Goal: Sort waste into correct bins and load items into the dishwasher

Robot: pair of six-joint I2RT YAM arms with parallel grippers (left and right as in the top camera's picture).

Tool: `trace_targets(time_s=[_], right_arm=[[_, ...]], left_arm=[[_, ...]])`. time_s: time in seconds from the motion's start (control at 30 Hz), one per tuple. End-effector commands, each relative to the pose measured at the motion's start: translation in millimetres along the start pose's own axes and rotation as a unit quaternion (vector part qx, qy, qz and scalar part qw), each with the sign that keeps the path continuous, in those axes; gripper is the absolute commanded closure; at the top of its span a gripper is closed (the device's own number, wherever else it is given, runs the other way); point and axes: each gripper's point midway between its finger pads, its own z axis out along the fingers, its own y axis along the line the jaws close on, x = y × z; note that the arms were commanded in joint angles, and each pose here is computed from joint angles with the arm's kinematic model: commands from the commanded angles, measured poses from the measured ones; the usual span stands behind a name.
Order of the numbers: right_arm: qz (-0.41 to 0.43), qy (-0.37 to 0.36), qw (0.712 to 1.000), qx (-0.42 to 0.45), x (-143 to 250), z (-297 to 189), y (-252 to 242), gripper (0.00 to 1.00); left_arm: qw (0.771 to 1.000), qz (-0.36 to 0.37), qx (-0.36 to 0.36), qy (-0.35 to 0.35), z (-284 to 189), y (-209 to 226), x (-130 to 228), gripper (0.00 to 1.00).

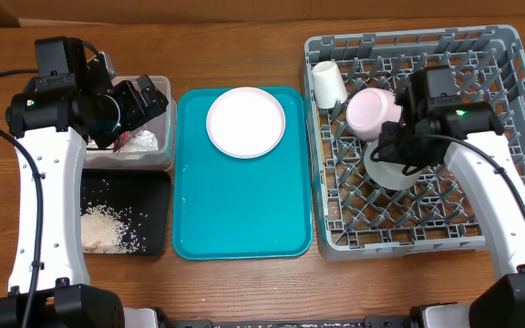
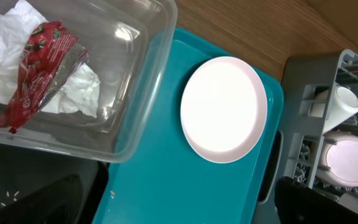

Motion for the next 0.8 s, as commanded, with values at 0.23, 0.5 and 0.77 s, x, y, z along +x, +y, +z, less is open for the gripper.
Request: trace_targets(time_s=[0.23, 0.5, 0.77], right_arm=[[0.009, 0.019, 1.000, 0.023, 1.2, -40.3, -5.3, 0.96], [0.051, 0.117, 0.990, 0.057, 51.7, -31.9, -20.7, 0.96], [0.052, 0.112, 0.990, 0.066, 54.8, -7.5, -27.6, 0.96]], left_arm=[[1.000, 0.008, 0.005, -0.002, -1.7, -3.5, -1.9, 0.00], [1.000, 0.008, 0.005, -0.002, -1.6, -3.6, -1.8, 0.00], [1.000, 0.008, 0.005, -0.002, -1.7, -3.5, -1.9, 0.00]])
